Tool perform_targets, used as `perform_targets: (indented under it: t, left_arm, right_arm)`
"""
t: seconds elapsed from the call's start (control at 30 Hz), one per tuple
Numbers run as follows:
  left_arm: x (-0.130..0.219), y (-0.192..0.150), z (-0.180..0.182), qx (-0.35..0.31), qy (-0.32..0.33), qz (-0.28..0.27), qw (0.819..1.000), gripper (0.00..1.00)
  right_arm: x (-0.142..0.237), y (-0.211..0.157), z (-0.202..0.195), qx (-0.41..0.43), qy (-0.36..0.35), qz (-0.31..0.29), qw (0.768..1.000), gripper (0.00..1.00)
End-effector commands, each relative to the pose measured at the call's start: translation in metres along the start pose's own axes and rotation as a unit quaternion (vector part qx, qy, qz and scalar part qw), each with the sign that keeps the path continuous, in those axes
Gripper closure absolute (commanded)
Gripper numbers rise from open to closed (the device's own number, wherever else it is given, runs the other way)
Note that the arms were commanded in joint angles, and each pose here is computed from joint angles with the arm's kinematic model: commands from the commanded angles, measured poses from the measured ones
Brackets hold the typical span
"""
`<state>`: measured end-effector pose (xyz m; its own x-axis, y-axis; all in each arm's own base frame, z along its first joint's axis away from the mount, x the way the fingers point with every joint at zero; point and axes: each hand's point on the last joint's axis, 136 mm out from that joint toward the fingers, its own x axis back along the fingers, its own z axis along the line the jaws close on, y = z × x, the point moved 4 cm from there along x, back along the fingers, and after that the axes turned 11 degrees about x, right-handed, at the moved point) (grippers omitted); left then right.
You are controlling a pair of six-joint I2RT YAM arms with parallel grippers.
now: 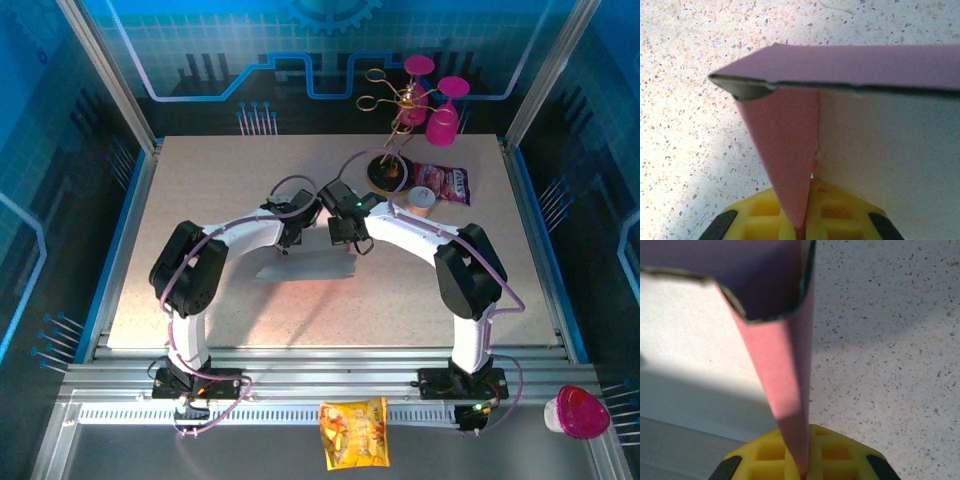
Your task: Fold the paper box
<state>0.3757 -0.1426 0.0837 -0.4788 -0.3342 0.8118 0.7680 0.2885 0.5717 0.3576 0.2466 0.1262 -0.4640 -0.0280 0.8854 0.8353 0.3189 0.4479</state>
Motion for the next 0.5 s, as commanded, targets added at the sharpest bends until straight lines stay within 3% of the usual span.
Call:
perform_targets:
  t: [0.0,0.1,0.27,0.47]
  left_arm:
    - [-0.022,-0.030,0.023,-0.046,0.071,0.040,0.996,1.00]
    - [-0.018,-0.033,0.016,-0.023,0.008,0.065,0.998,1.00]
    - [-0.005,-0.024,0.015,0.038,-0.096,0.078,0.992,0.74]
    - [0.005,-0.011,0.016,0.068,-0.178,0.091,0.977,0.66]
  right_arm:
    - [0.021,0.014,0.010,-0.003,0.023,-0.029,0.999,1.00]
    - [0.019,0.012,0.008,-0.005,0.027,-0.026,0.999,1.00]
    - [0.017,0.010,0.005,-0.010,0.027,-0.022,0.999,1.00]
    - [0.015,0.009,0.003,-0.014,0.028,-0.020,0.999,1.00]
